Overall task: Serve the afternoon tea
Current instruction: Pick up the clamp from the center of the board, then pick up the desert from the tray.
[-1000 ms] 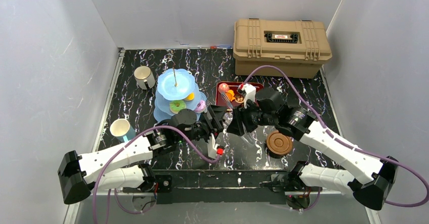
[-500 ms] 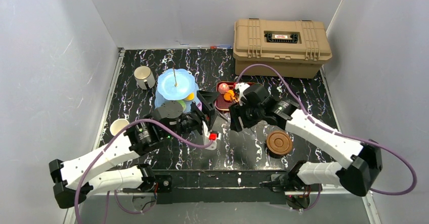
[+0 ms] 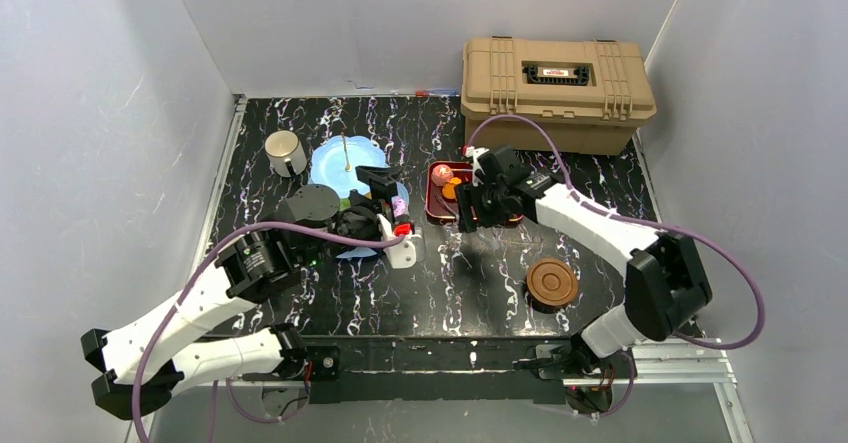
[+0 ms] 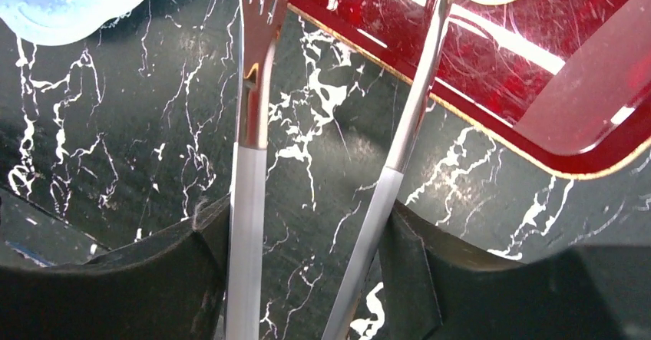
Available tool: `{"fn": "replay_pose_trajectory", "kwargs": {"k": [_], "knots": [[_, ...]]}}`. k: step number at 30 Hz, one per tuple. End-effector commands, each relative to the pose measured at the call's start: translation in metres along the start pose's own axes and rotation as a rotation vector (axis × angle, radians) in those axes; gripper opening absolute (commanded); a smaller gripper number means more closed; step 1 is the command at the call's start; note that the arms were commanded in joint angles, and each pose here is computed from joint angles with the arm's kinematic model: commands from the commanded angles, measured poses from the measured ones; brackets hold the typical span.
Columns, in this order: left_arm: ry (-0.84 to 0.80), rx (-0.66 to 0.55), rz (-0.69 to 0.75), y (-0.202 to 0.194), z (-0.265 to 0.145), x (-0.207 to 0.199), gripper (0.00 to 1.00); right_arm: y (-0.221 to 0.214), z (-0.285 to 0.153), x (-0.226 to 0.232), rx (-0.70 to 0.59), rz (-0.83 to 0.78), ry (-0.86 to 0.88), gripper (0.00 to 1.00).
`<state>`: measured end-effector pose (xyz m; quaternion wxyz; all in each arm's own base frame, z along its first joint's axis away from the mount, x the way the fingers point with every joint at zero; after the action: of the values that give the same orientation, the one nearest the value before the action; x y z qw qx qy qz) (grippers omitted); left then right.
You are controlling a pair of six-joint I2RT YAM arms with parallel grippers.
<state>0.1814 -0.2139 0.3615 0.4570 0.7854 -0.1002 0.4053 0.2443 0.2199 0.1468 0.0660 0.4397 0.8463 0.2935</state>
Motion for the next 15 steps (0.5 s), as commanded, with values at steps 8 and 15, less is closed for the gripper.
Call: {"fn": "replay_pose_trajectory", "kwargs": {"k": [8,15], "knots": [[0.039,0.021,-0.043,-0.002,-0.024,0.007,0.82,0.034,0.029,-0.016,-0.045,-0.024,0.008,0.71],[0.037,0.022,-0.051,-0.002,-0.029,0.007,0.81,0.024,0.045,-0.021,0.019,-0.024,0.006,0.59]]}}
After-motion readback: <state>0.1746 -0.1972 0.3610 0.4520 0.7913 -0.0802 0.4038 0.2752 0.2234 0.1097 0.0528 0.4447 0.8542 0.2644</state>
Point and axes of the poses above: each gripper's point midway between its finger pads, its own z axis out along the fingers, its own x axis along the line the jaws close on, y = z × x, the point moved 4 cm from there along -z, back along the fingers, and after that the axes turned 10 degrees about -z, right-handed, at the moved point
